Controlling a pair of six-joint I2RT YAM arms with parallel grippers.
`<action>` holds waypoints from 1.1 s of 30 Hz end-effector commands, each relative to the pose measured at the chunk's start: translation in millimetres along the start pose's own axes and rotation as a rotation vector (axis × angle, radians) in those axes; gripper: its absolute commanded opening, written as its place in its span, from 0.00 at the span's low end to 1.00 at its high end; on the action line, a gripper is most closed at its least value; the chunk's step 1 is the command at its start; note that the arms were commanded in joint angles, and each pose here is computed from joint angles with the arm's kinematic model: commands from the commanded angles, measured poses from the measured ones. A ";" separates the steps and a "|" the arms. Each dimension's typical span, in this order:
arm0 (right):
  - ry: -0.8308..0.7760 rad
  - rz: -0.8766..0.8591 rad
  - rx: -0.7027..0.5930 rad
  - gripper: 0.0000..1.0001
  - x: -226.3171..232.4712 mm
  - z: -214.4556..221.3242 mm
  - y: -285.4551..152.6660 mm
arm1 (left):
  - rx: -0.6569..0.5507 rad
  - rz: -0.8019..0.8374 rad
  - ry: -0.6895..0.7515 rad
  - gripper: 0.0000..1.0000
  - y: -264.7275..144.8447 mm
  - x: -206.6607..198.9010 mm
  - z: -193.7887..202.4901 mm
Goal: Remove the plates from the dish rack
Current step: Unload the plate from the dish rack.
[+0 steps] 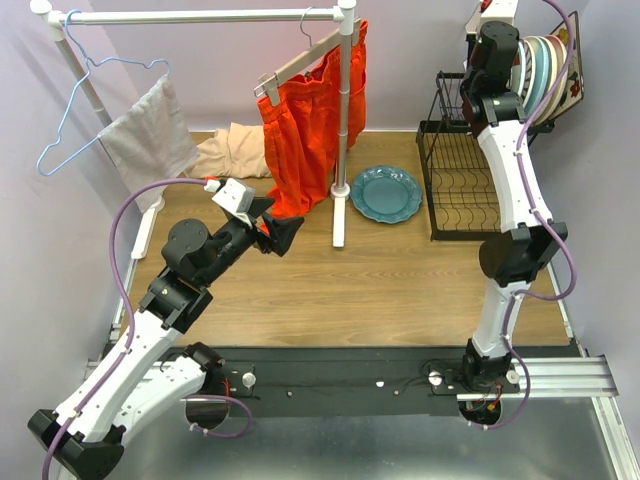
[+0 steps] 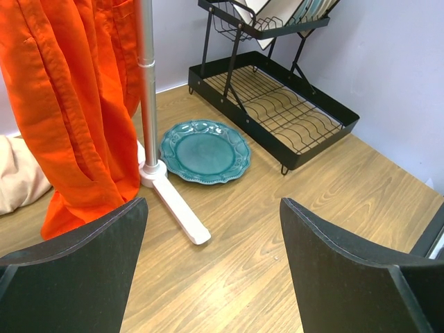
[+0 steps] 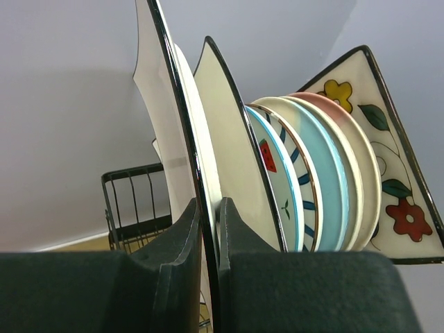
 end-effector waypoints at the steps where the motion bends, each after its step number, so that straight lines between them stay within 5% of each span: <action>1: 0.228 0.088 -0.304 0.01 -62.4 -104.1 -41.3 | -0.016 0.020 0.002 0.86 0.0 -2.2 -2.8; 33: 0.565 -0.041 -0.338 0.01 -71.7 -118.5 -89.5 | -0.028 0.020 0.003 0.86 -2.6 -2.3 -6.0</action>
Point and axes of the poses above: each gripper's point midway between its finger pads, its own y axis out along the fingers, its own x axis along the line the jaws close on, z = x × y, the point moved 2 cm from there along -y, back along the fingers, and after that the axes turned 6 degrees about -y, right-handed, at the moved point
